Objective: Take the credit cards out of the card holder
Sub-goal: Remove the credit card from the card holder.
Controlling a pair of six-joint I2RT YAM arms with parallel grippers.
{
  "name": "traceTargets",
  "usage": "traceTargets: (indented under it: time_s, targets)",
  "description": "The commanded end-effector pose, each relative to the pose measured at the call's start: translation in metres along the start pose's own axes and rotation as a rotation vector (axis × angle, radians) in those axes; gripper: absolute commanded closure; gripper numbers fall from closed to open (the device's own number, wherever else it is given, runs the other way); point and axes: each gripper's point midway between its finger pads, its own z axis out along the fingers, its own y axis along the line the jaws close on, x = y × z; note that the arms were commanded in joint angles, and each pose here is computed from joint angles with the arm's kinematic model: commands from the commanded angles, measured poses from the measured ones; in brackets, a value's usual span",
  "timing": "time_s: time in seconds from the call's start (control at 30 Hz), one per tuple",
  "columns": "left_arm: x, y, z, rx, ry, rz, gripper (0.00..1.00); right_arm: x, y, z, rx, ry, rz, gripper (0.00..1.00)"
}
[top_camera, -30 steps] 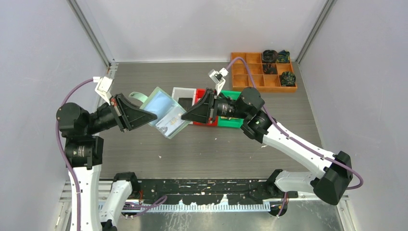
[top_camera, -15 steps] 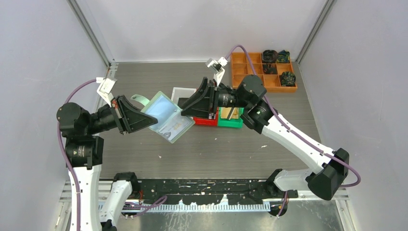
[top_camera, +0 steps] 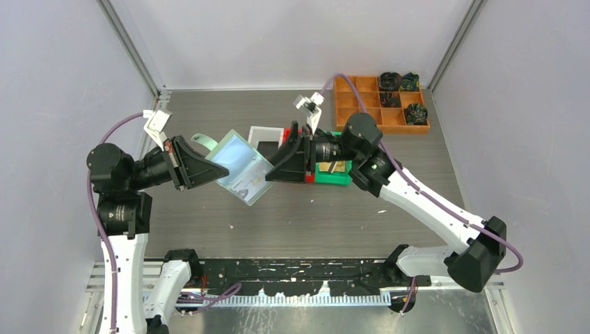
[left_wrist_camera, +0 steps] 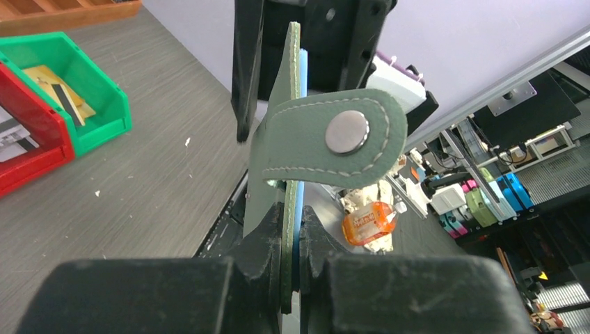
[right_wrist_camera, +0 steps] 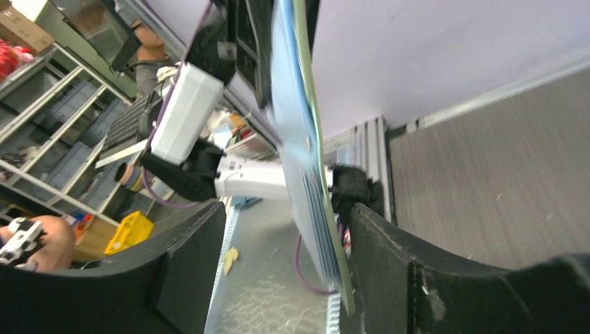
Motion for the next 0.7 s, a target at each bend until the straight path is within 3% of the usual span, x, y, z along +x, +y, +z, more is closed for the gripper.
traceTargets:
  time_s: [0.0, 0.1, 0.2, 0.53, 0.57, 0.6, 0.67]
  targets:
    - [0.011, -0.004, -0.002, 0.038, 0.036, 0.044, 1.0, -0.037, 0.004, 0.016, -0.007, -0.005, -0.155, 0.28]
    - [0.02, -0.006, -0.005, 0.058, 0.072, 0.063, 1.0, -0.041, -0.001, 0.031, -0.068, 0.046, -0.136, 0.27]
    - [0.028, -0.005, -0.007, 0.061, 0.096, 0.081, 1.0, -0.04, 0.006, 0.04, -0.128, 0.082, -0.144, 0.34]
    - [0.036, 0.005, -0.008, 0.044, 0.12, 0.133, 0.98, -0.014, 0.025, 0.055, -0.177, 0.199, -0.149, 0.84]
    - [0.037, 0.008, -0.008, 0.027, 0.117, 0.137, 0.92, -0.014, 0.026, 0.056, -0.176, 0.198, -0.148, 0.89]
    - [0.037, 0.014, -0.008, -0.001, 0.114, 0.138, 0.77, -0.016, 0.025, 0.057, -0.167, 0.188, -0.152, 0.97]
    - [0.032, 0.029, -0.008, -0.101, 0.087, 0.142, 0.42, -0.023, 0.022, 0.059, -0.13, 0.145, -0.151, 0.99]
